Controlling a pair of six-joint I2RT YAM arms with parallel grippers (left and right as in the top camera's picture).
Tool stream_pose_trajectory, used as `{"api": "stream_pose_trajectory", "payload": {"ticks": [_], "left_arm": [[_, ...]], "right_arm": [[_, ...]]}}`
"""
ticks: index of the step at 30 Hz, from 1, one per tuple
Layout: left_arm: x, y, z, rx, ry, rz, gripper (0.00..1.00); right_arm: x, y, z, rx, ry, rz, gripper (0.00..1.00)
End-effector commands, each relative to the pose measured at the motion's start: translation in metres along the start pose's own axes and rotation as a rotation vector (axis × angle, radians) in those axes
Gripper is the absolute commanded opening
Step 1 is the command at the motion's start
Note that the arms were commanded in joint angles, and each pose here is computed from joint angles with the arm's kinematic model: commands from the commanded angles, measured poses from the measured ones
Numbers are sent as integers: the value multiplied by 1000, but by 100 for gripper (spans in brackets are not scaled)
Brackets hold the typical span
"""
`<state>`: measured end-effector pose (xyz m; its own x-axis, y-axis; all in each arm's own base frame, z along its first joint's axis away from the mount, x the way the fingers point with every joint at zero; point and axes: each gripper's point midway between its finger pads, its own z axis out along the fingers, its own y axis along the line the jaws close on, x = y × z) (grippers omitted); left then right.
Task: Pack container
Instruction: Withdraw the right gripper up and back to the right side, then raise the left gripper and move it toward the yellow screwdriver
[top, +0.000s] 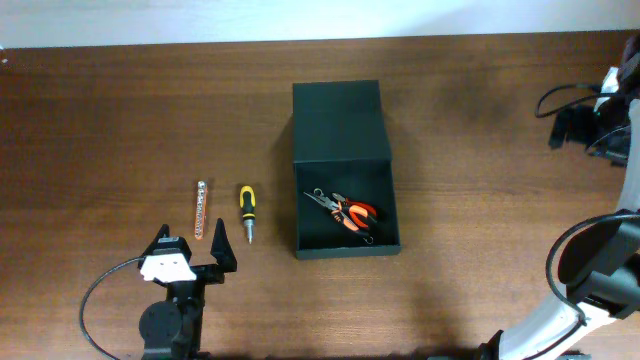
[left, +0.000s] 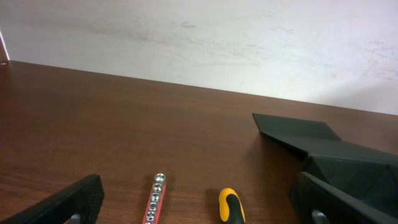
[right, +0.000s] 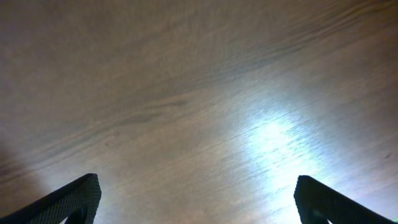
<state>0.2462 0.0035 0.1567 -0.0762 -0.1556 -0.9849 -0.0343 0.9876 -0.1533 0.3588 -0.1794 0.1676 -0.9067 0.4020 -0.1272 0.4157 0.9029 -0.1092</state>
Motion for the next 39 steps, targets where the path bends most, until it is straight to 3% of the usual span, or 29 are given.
{"api": "stream_pose_trajectory", "payload": {"ticks": [1, 15, 23, 33, 39], "left_arm": [[2, -2, 0, 11, 7, 17, 99], [-28, -7, -2, 28, -118, 13, 99], [-58, -41, -13, 211, -185, 30, 99], [-119, -46, -33, 161, -12, 251, 99], [-157, -58, -19, 188, 199, 246, 99]], "right_arm": [[7, 0, 2, -5, 13, 13, 99], [7, 0, 3, -5, 15, 13, 99], [7, 0, 3, -5, 15, 13, 99], [7, 0, 3, -5, 15, 13, 99], [7, 0, 3, -5, 15, 13, 99]]}}
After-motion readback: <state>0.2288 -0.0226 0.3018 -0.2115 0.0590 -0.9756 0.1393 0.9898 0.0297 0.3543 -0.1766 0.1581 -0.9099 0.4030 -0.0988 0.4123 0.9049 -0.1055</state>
